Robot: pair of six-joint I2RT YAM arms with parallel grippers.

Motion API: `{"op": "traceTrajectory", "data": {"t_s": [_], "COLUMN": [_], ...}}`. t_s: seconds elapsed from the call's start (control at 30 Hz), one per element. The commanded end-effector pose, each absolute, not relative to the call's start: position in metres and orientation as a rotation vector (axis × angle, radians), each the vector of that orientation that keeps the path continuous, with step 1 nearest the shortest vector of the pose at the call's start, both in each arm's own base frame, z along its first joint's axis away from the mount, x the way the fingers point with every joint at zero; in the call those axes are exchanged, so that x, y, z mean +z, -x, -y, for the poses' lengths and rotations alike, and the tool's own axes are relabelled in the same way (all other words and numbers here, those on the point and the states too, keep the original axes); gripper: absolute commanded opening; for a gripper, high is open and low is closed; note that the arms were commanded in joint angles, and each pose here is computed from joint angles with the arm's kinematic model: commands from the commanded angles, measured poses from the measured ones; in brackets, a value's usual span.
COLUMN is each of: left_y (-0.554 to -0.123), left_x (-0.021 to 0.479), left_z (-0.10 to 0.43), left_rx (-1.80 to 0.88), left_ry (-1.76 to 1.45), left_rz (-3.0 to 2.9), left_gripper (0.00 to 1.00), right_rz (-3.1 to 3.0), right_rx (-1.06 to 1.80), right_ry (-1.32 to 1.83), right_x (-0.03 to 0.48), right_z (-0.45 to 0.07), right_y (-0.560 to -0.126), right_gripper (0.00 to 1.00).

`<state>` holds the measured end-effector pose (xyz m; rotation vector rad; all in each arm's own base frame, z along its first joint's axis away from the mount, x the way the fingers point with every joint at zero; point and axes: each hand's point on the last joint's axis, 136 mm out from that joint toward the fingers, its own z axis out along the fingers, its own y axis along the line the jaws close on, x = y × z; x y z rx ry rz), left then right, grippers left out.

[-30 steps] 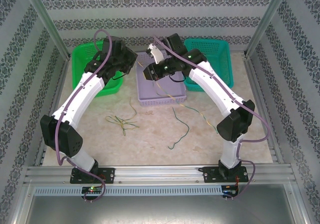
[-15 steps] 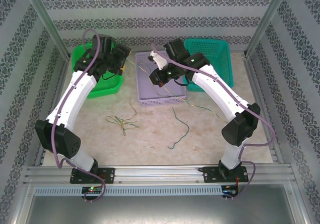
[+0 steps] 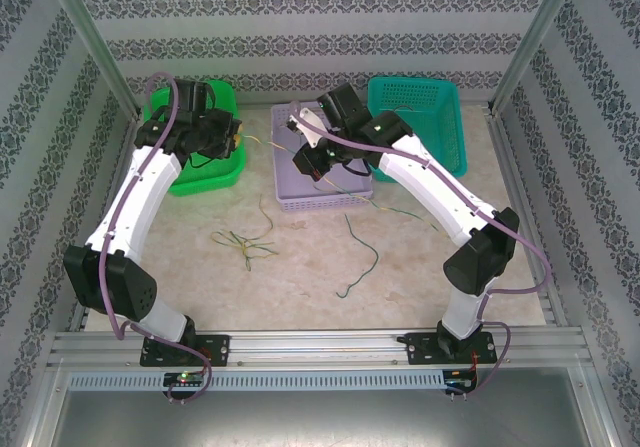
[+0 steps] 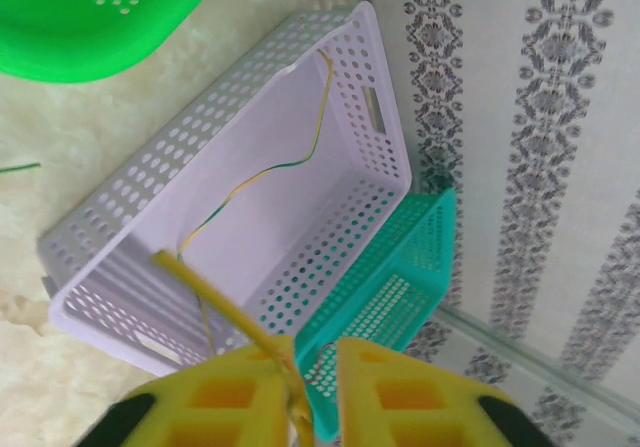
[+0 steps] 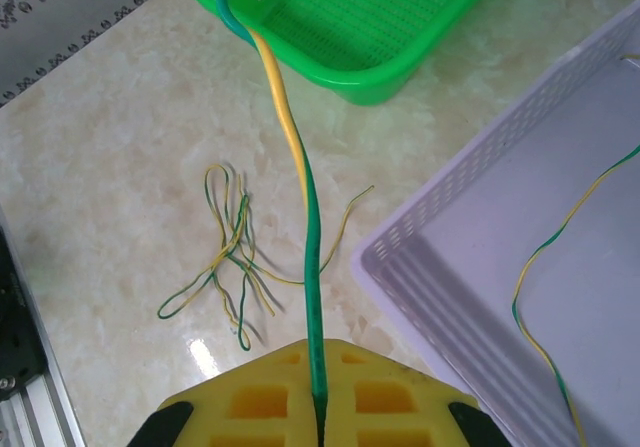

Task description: Untangle the cables

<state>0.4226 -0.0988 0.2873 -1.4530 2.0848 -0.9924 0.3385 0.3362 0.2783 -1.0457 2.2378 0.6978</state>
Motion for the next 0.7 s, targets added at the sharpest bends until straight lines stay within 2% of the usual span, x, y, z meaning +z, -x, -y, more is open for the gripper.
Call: {"op": "traceTrajectory", "data": {"t_s": [0.0,0.07,0.1,0.4,0.53,0.67], "left_y": [-0.421,-0.422,-0.423,-0.436,-0.43,-0.431], "left_x": [0.299,0.301,0.302,0.364,0.373,0.388], "left_z": [0.082,0.075,0.072,0.039,0.017,0.01], "left_rx": [-0.988,-0.968,-0.956,-0.595,-0.443,-0.425], "left_ry": [1.468,1.451,1.437,0.802,0.715,0.665], "left_rz": [-2.016,-2.009,-2.008,-1.972,-1.853,-1.709], "left_gripper": [0.11,0.01,0.0,0.0,0.0,0.0], "right_rz": [-2.209,-2.219,-2.221,-2.292,-2.342,-2.371], "right_rx": [0.679,0.686,0.697,1.047,1.145,1.239], "right_ry": [1.059,1.06,1.06,1.073,1.09,1.087], "right_x": [0.286,0.284,0.284,0.284,0.272,0.266], "right_z": [-0.333,-0.332,-0.331,-0.328,-0.33,-0.334], "right_y": [-0.332,-0.331,-0.33,-0.304,-0.288,-0.276], "right_gripper": [0.0,0.0,0.0,0.0,0.0,0.0]}}
